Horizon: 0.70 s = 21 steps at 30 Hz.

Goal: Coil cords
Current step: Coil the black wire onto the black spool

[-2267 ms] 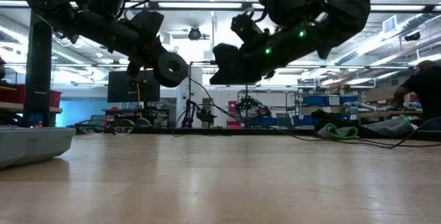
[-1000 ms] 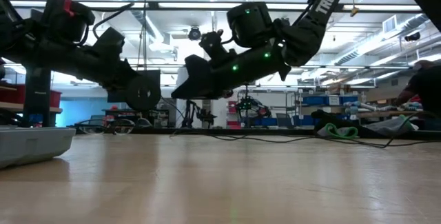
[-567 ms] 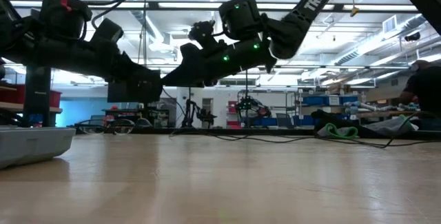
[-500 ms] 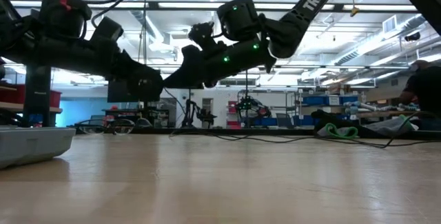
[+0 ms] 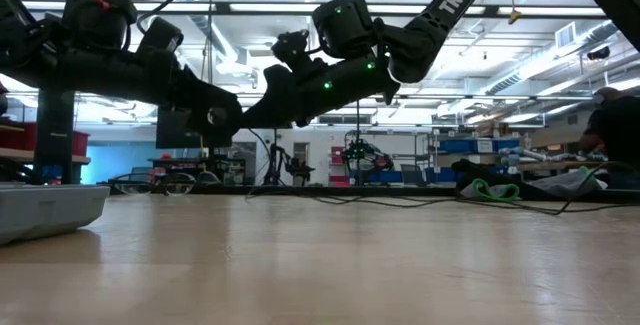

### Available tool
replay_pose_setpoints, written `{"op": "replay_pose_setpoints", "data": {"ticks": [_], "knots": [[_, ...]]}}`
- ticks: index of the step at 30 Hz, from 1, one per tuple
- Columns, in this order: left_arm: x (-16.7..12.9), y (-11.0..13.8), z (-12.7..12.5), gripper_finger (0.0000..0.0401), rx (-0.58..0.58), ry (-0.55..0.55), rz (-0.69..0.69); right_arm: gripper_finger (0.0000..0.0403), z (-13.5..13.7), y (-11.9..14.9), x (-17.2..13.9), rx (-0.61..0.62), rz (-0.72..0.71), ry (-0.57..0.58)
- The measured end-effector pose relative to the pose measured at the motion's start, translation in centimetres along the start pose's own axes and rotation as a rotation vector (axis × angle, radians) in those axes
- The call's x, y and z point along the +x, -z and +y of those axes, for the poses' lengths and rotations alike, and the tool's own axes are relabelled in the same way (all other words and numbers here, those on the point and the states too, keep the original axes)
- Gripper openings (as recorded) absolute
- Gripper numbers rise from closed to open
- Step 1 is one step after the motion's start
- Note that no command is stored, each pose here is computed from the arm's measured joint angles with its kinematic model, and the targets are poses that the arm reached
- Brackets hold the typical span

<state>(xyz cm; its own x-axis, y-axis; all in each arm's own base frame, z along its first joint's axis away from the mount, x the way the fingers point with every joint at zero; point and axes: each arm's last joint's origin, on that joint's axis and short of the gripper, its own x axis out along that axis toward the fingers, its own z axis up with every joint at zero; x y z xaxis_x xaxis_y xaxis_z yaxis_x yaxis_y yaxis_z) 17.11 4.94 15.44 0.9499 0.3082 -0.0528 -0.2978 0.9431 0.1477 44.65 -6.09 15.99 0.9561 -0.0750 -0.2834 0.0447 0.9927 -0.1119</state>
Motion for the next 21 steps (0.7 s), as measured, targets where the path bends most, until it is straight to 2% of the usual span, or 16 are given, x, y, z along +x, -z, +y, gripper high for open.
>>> {"op": "replay_pose_setpoints", "data": {"ticks": [2, 14, 21], "knots": [[0.01, -0.01, 0.00, 0.0000, -0.007, 0.000, 0.000, 0.0010, 0.01, 0.02, 0.00, -0.002, 0.001, -0.003], [0.01, -0.01, 0.00, 0.0009, -0.023, -0.001, 0.000, 0.0003, -0.01, 0.07, 0.00, 0.002, 0.007, 0.007], [0.01, 0.03, 0.00, 0.0055, -0.074, -0.001, 0.004, 0.0001, 0.00, 0.26, -0.01, 0.003, 0.027, 0.009]]}}
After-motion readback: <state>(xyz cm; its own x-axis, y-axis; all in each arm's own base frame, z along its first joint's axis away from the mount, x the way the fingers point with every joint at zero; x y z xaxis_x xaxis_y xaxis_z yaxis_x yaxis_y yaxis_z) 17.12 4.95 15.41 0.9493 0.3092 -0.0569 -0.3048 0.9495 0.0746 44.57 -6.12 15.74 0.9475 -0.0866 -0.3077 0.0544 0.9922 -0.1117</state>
